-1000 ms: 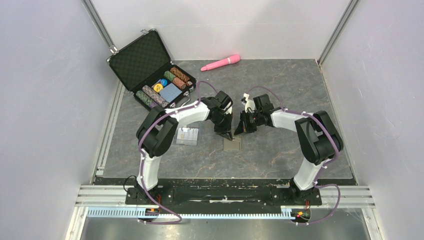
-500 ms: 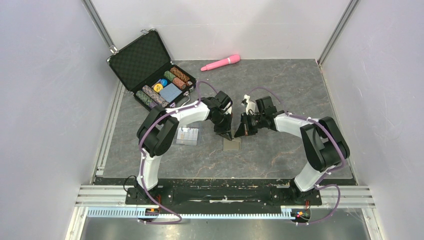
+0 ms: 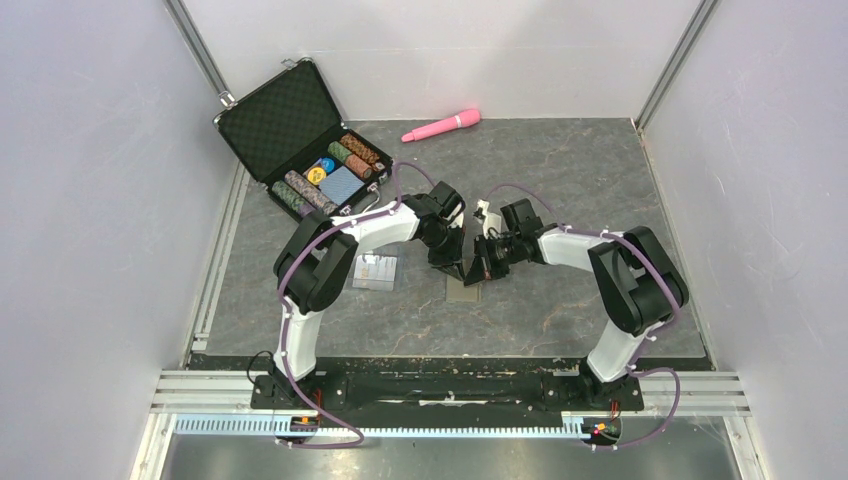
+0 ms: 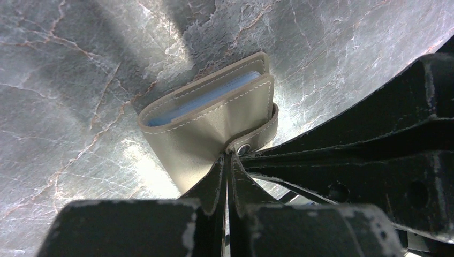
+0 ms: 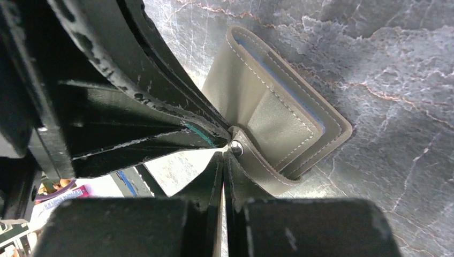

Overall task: Put the credit cards into the card holder
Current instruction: Close the card holder at the center of the board.

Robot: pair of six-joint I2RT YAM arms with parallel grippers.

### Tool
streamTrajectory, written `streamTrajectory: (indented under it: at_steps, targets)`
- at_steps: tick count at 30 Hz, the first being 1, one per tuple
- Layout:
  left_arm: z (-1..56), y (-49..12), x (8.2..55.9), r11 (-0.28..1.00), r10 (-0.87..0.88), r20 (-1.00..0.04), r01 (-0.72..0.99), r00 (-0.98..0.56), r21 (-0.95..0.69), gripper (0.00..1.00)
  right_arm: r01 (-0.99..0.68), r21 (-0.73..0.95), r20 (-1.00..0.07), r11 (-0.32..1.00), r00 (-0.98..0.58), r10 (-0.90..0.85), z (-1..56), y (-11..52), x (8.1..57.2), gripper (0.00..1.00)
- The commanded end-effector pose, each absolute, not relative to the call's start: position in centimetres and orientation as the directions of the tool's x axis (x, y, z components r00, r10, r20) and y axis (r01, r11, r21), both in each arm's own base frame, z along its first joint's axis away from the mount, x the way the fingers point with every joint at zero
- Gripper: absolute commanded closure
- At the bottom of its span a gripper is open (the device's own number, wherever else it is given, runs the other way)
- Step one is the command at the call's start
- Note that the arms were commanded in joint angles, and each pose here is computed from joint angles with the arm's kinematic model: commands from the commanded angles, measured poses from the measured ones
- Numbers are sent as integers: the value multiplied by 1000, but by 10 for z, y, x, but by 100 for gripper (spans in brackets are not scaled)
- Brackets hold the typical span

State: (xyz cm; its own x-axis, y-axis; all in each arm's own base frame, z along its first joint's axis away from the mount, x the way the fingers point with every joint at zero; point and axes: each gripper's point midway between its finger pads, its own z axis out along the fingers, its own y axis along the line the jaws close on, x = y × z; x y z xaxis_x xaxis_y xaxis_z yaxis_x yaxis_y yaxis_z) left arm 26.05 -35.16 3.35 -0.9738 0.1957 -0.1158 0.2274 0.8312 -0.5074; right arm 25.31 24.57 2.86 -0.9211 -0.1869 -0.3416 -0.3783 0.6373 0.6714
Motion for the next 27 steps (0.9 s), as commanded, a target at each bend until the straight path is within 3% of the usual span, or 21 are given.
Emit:
streamTrajectory:
  at_steps: [1,7,12,15,27]
  targets:
    - [32,-352,265,827,203,-129,241,-971,-507,98,-369,580,-316,727,-924,-217,10,232,258,100]
    - [28,-351,262,830,209,-121,241,-970,-504,98,-346,574,-278,742,-935,-221,2,227,252,100]
    - [28,-350,262,831,211,-124,245,-970,-500,98,-485,613,-495,624,-851,-176,62,249,274,100]
    - [28,-351,262,831,211,-124,245,-970,-500,98,-510,596,-547,621,-823,-151,81,249,285,100]
    - [26,-348,260,834,213,-119,244,-970,-494,98,-442,601,-439,666,-879,-186,43,244,277,100]
